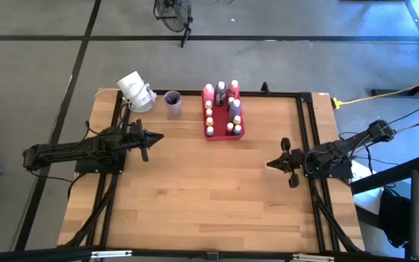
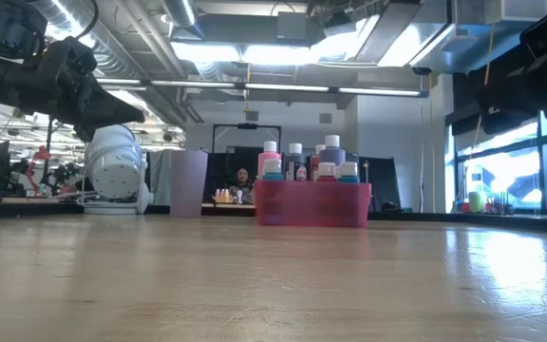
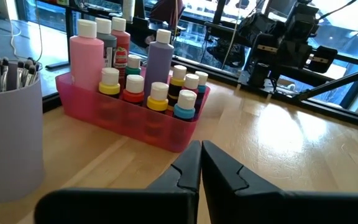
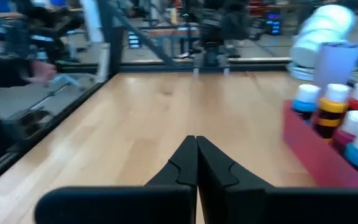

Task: Pick & Place Paint Supplies
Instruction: Return to Home Position

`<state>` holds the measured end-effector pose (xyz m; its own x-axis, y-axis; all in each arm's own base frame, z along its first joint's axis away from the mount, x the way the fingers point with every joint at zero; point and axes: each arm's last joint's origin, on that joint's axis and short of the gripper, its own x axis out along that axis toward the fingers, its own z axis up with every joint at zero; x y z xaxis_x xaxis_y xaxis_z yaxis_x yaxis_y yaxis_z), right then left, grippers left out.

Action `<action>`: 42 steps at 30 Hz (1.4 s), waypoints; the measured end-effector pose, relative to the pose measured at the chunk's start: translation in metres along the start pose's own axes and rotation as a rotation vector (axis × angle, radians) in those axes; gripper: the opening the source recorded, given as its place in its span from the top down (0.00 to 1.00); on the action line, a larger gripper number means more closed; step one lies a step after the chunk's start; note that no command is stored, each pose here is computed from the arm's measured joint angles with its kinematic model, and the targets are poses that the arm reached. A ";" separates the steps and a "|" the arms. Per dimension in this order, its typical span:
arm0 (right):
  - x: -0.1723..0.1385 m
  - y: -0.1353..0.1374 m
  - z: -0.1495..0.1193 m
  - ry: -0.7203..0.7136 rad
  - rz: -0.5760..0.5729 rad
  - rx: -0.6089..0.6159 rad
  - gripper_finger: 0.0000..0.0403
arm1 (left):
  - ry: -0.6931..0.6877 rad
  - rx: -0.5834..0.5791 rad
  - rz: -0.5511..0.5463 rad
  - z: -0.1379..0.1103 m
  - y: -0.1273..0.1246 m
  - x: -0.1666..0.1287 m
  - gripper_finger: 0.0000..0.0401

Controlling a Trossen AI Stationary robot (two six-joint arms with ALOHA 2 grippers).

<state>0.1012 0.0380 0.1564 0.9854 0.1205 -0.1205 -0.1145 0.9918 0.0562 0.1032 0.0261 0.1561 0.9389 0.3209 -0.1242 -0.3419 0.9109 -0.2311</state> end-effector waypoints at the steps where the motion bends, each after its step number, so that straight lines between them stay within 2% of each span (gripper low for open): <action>1: -0.001 0.000 0.000 -0.001 0.023 0.001 1.00 | 0.000 0.000 0.000 0.000 0.000 0.000 0.98; 4: -0.002 0.002 0.001 -0.004 0.119 0.006 1.00 | 0.000 0.000 0.000 0.000 0.000 0.000 0.97; 8: -0.003 0.002 0.000 0.007 0.165 0.038 1.00 | 0.000 0.000 0.000 0.000 0.000 0.000 0.98; 28: -0.002 -0.013 0.005 -0.014 0.002 0.004 1.00 | 0.000 0.000 0.000 0.000 0.000 0.000 0.98; 33: -0.009 -0.018 0.012 0.030 -0.084 0.050 1.00 | 0.000 0.000 0.000 0.000 0.000 0.000 0.97; 42: -0.014 -0.018 0.019 -0.090 -0.026 0.034 1.00 | 0.000 0.000 0.000 0.000 0.000 0.000 0.98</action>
<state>0.0922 0.0181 0.1758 0.9955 0.0888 -0.0329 -0.0857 0.9925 0.0878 0.1032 0.0261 0.1562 0.9390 0.3209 -0.1238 -0.3418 0.9109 -0.2311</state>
